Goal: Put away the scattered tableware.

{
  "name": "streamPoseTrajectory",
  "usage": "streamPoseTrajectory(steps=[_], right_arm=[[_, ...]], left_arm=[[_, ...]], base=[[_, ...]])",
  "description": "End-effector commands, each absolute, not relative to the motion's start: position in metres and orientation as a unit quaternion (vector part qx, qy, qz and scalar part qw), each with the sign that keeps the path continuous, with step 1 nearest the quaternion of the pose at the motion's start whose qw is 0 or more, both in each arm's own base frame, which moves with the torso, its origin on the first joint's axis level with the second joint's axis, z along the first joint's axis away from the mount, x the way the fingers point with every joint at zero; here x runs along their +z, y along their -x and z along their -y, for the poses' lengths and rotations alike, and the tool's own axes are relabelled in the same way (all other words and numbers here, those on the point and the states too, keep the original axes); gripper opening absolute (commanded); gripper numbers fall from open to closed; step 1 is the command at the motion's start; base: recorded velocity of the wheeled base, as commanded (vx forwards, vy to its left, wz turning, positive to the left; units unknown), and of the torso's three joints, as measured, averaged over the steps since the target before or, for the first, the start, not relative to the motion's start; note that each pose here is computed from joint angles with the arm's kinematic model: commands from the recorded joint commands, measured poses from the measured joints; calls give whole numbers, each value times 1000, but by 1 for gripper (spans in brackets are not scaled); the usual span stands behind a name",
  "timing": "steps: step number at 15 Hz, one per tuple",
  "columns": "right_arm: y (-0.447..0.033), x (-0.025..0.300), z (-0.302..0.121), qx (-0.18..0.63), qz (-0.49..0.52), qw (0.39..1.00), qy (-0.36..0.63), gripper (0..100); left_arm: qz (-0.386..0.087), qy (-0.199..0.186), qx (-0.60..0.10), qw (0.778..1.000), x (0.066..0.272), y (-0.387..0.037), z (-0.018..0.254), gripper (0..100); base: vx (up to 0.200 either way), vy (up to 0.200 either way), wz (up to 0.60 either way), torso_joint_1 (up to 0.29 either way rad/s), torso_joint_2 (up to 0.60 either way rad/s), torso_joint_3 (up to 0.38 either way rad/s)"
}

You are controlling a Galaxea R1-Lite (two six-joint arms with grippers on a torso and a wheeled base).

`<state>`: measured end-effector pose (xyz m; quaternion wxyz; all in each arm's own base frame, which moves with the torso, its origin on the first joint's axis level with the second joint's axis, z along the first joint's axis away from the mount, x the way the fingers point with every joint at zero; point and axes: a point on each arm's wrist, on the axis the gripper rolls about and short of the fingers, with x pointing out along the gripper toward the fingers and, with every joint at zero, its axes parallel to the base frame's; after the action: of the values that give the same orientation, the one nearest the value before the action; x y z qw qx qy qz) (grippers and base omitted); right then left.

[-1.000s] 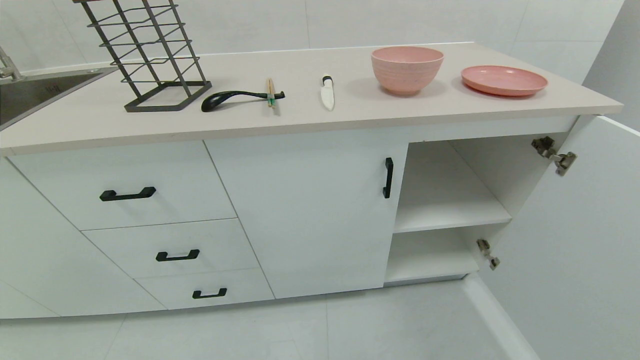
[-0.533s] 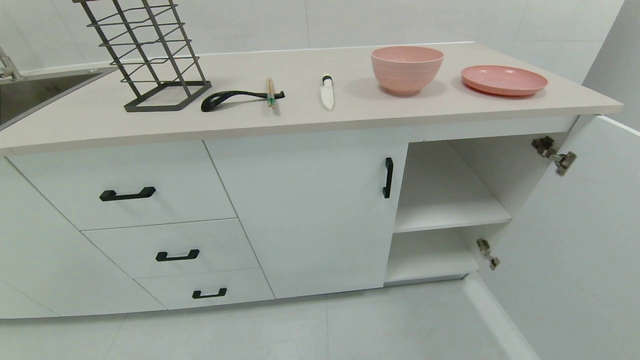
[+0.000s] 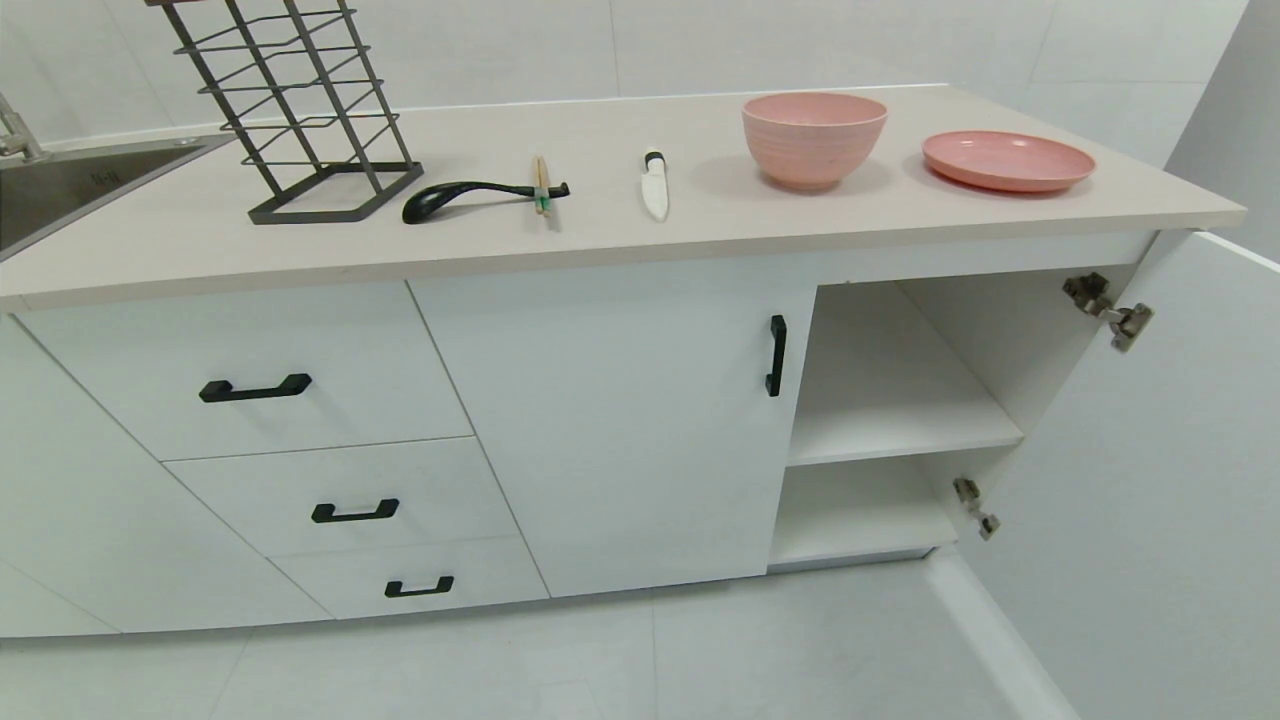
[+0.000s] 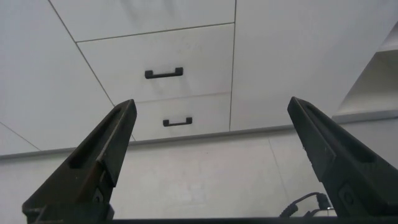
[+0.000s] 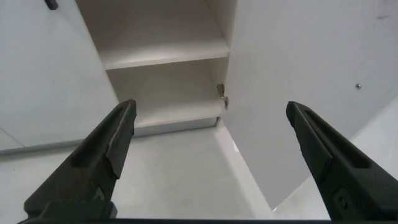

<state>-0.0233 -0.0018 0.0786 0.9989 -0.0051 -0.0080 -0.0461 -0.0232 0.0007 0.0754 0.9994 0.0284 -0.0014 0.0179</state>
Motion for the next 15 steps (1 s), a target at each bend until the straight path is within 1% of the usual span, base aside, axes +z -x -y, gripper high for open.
streamPoseTrajectory(steps=[1,2,3,8,11,15], right_arm=[[23,78,1,-32,5,999,24,100],[23,76,0,2,1,999,40,100],[23,76,-1,9,2,999,38,100],[23,76,-1,9,1,1000,19,100],[23,76,-1,8,1,1000,18,100],[23,76,-1,9,1,1000,18,100]], left_arm=[[-1,-25,19,999,75,23,-1,100],[-1,-28,19,999,76,23,-1,100],[0,-25,19,999,76,23,-1,100],[-1,-21,21,1000,75,23,-1,100],[-1,-17,21,1000,75,23,-1,100],[-1,0,23,1000,75,23,-1,100]], base=[[0,0,0,0,0,0],[0,0,0,0,0,0],[0,0,0,0,0,0],[0,0,0,0,0,0],[0,0,-600,2,2,1],[0,0,0,0,0,0]])
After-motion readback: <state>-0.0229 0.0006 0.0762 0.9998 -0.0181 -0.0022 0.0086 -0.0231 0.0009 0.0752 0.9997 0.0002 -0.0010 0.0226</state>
